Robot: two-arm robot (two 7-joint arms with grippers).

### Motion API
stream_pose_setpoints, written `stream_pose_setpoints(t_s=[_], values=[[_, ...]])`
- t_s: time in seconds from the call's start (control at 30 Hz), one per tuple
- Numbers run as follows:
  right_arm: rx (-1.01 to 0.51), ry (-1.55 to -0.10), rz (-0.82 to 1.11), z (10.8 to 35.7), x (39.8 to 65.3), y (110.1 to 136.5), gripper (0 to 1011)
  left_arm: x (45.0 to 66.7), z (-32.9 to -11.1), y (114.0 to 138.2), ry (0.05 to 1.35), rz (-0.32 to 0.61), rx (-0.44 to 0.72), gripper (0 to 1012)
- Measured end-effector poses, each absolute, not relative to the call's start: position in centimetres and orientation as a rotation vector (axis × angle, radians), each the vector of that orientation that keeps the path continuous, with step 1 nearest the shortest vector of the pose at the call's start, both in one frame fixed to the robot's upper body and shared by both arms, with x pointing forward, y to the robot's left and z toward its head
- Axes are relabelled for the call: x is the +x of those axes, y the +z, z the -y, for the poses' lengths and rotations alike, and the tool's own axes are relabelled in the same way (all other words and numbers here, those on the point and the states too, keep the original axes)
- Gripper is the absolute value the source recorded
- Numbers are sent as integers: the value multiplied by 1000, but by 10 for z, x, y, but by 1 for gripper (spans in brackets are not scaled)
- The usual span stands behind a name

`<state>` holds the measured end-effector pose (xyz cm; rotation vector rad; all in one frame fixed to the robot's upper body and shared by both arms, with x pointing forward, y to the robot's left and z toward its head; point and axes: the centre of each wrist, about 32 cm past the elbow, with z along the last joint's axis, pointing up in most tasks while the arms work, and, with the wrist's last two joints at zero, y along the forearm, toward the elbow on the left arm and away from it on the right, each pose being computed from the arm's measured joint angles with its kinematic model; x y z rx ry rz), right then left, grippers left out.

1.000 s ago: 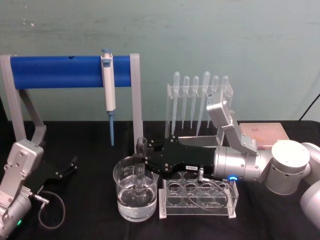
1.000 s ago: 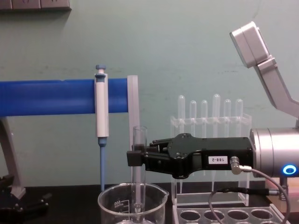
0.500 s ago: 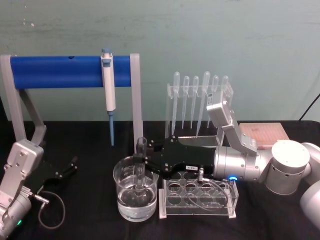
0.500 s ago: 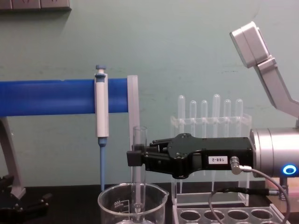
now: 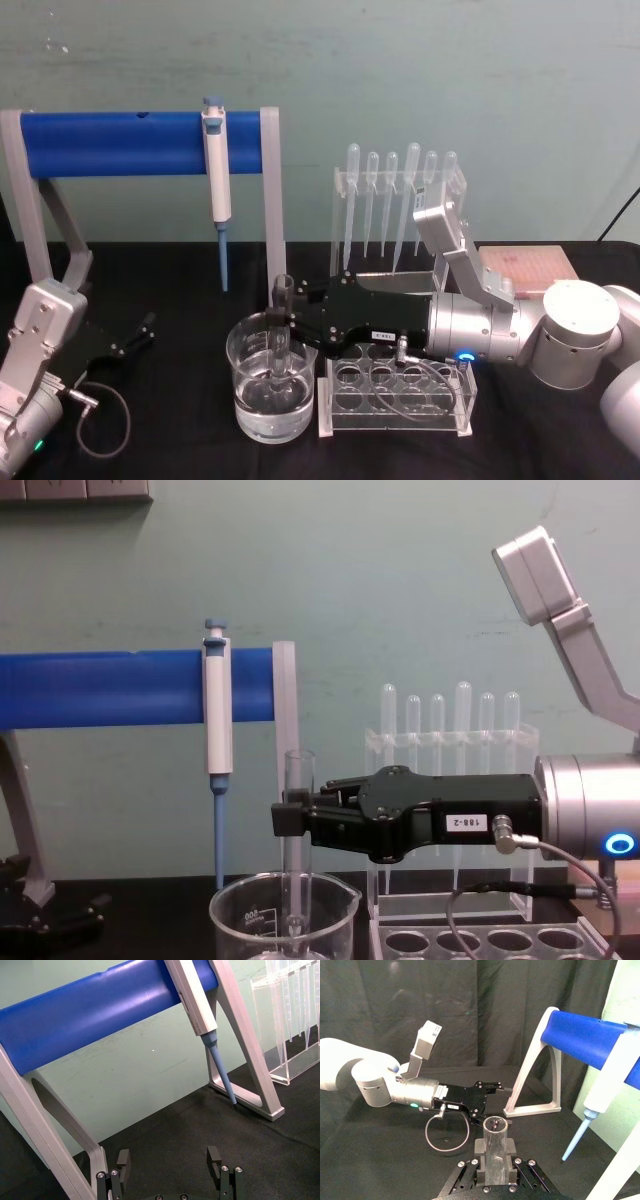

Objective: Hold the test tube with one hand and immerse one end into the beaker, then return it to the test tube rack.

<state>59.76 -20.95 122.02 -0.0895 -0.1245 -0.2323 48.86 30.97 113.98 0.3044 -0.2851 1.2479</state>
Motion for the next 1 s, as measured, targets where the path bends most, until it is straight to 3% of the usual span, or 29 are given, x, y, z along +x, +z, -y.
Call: stream_pose_setpoints(t_s=[1.0], values=[[-89,-232,124,209,598,1220,224,489,-310,1140,1248,285,304,1000]])
